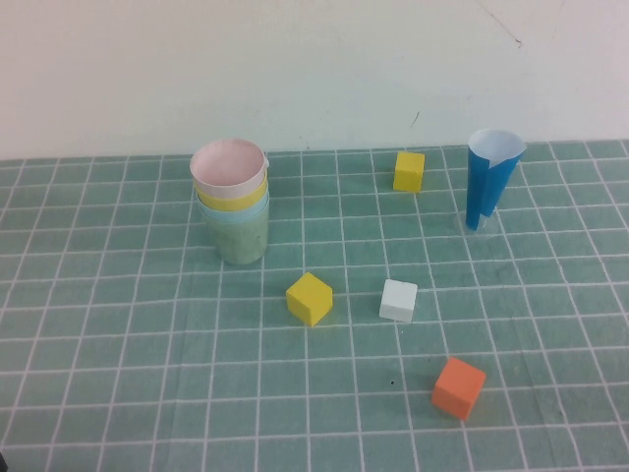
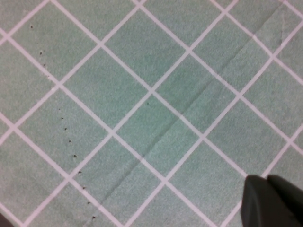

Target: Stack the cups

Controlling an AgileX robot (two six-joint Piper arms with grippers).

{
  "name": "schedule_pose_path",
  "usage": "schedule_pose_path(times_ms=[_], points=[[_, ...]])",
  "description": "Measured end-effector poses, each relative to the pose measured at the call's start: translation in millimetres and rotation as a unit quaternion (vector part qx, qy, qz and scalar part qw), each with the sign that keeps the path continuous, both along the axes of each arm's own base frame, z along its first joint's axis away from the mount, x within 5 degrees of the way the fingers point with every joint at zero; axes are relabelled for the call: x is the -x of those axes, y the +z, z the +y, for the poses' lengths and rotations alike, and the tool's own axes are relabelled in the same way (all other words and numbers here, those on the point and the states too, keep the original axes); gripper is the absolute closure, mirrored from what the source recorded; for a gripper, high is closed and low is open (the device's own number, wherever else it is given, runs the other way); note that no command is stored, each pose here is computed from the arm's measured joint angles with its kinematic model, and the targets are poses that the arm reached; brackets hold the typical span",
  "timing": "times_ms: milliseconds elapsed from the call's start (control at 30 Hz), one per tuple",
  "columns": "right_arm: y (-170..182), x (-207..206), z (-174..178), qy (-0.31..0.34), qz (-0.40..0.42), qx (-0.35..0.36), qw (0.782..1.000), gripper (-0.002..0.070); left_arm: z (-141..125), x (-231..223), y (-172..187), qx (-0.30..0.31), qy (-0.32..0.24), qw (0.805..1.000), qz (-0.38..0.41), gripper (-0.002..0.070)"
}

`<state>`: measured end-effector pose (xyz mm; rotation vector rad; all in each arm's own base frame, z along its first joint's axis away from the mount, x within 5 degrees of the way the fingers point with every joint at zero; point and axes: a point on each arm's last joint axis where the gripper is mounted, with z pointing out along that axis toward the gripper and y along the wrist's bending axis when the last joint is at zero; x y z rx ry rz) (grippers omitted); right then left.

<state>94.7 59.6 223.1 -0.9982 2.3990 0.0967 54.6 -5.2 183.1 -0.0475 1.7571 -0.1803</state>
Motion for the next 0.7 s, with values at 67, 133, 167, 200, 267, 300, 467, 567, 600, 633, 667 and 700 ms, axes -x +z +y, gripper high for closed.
schedule_pose_path(times_ms=[67,133,167,200,267,300,467,567,600,633,667,700], points=[[0.0,0.0,0.0,0.0,0.0,0.0,1.0,0.0678,0.2,0.7,-3.7,0.004,0.003,1.0,0.021,0.0676],[0.0,0.0,0.0,0.0,0.0,0.0,1.0,0.0678,0.3,1.5,-6.7,0.008,0.004,0.999,0.039,0.0676],[0.0,0.0,0.0,0.0,0.0,0.0,1.0,0.0678,0.4,1.7,-6.2,0.01,0.005,0.999,0.038,0.0676],[0.0,0.0,0.0,0.0,0.0,0.0,1.0,0.0678,0.4,1.7,-6.4,0.01,0.005,0.999,0.039,0.0676],[0.0,0.0,0.0,0.0,0.0,0.0,1.0,0.0678,0.4,1.7,-6.4,0.011,0.005,0.999,0.039,0.0676],[0.0,0.0,0.0,0.0,0.0,0.0,1.0,0.0678,0.4,1.7,-6.4,0.011,0.005,0.999,0.039,0.0676],[0.0,0.0,0.0,0.0,0.0,0.0,1.0,0.0678,0.4,1.8,-6.6,0.011,0.005,0.999,0.04,0.0676],[0.0,0.0,0.0,0.0,0.0,0.0,1.0,0.0678,0.4,1.8,-6.7,0.011,0.005,0.999,0.041,0.0676],[0.0,0.0,0.0,0.0,0.0,0.0,1.0,0.0678,0.4,1.8,-6.7,0.011,0.005,0.999,0.041,0.0676],[0.0,0.0,0.0,0.0,0.0,0.0,1.0,0.0678,0.4,1.8,-6.7,0.011,0.005,0.999,0.041,0.0676],[0.0,0.0,0.0,0.0,0.0,0.0,1.0,0.0678,0.4,1.8,-6.7,0.011,0.005,0.999,0.041,0.0676],[0.0,0.0,0.0,0.0,0.0,0.0,1.0,0.0678,0.4,1.8,-6.7,0.011,0.005,0.999,0.041,0.0676]])
